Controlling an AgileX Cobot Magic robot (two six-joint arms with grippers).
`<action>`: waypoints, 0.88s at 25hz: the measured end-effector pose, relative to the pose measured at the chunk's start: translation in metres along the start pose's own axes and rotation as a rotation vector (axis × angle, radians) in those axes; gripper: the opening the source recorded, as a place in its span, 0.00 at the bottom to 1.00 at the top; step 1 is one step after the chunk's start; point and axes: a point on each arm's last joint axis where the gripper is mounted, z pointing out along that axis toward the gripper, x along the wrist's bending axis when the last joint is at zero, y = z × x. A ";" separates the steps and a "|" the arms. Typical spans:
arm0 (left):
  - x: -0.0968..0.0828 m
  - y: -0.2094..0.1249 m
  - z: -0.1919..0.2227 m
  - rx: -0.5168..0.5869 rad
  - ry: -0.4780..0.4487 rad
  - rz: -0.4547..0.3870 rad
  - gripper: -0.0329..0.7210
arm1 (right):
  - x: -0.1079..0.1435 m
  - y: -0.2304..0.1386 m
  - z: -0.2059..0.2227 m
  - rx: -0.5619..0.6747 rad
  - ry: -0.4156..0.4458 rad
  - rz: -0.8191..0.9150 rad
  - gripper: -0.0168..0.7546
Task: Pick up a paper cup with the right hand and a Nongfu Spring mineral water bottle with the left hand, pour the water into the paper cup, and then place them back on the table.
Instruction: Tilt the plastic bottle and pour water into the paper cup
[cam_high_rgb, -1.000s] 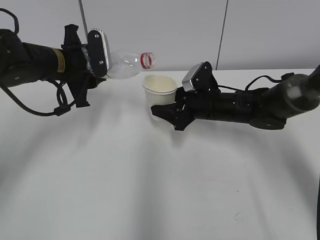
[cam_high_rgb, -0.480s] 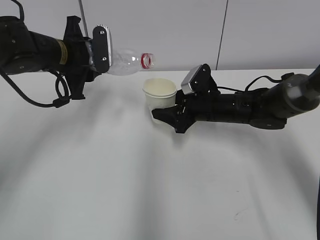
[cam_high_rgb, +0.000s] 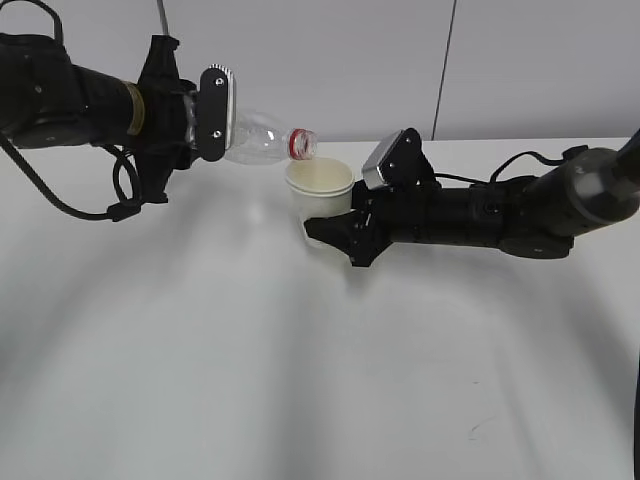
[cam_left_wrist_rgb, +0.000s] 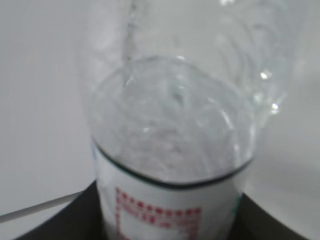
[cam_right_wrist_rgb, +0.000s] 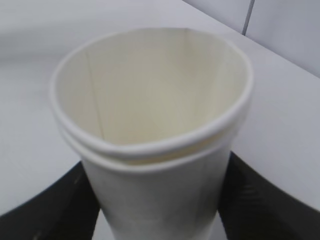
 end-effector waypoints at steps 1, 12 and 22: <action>0.000 0.001 0.000 -0.002 0.000 0.005 0.48 | 0.000 0.000 0.000 0.000 0.000 0.000 0.66; -0.001 0.006 0.000 0.001 -0.005 0.054 0.48 | 0.003 -0.002 0.000 0.019 0.034 -0.020 0.66; -0.002 0.003 0.000 0.036 -0.015 0.107 0.48 | 0.004 -0.001 0.000 0.014 0.049 -0.007 0.66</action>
